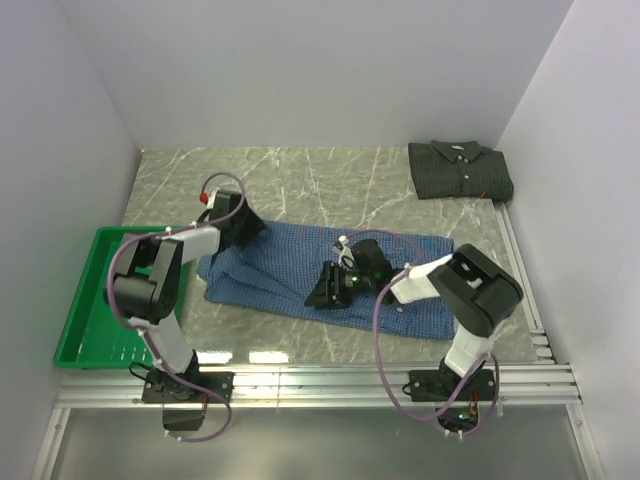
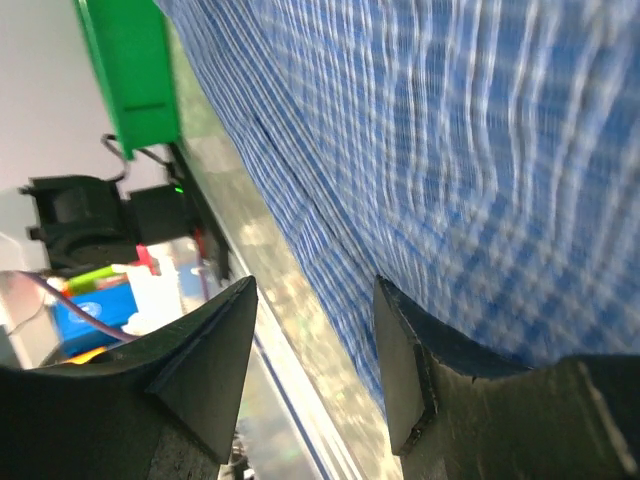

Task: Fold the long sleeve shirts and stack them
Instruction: Fold the shirt

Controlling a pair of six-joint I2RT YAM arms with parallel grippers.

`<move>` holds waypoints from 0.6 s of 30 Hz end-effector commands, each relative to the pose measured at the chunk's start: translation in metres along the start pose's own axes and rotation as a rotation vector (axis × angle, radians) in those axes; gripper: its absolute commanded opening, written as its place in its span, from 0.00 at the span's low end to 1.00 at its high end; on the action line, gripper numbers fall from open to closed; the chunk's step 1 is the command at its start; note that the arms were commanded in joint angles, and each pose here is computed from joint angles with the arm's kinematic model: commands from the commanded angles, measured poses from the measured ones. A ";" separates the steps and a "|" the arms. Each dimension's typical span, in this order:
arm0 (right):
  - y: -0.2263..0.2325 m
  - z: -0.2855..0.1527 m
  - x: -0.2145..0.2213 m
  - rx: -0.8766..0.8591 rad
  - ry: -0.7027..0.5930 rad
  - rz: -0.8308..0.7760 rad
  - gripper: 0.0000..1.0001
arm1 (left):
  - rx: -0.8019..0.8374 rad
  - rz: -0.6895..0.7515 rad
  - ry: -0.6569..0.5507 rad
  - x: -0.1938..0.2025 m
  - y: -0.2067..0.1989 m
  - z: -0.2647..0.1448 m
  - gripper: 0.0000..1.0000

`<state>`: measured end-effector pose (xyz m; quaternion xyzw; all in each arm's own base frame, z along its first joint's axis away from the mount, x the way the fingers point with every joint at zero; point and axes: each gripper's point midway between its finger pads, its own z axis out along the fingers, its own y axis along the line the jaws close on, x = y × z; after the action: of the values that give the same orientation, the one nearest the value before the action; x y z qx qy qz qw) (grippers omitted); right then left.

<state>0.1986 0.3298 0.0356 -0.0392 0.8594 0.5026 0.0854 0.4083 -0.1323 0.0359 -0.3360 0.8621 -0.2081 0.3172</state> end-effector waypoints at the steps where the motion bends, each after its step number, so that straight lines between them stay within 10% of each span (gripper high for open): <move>1: -0.023 -0.021 0.005 0.147 -0.014 -0.041 0.58 | -0.062 0.077 -0.006 -0.014 0.001 0.018 0.61; 11: -0.020 -0.122 -0.050 0.615 -0.220 -0.336 0.58 | -0.028 0.147 -0.167 -0.049 -0.081 -0.060 0.93; 18: -0.040 -0.152 -0.035 0.756 -0.215 -0.263 0.57 | -0.115 0.196 -0.085 0.037 -0.049 -0.109 0.91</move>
<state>0.2353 0.2105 0.0928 -0.0715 0.9375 0.2080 0.2698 0.3751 -0.1867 0.1665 -0.2656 0.8615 -0.1753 0.3957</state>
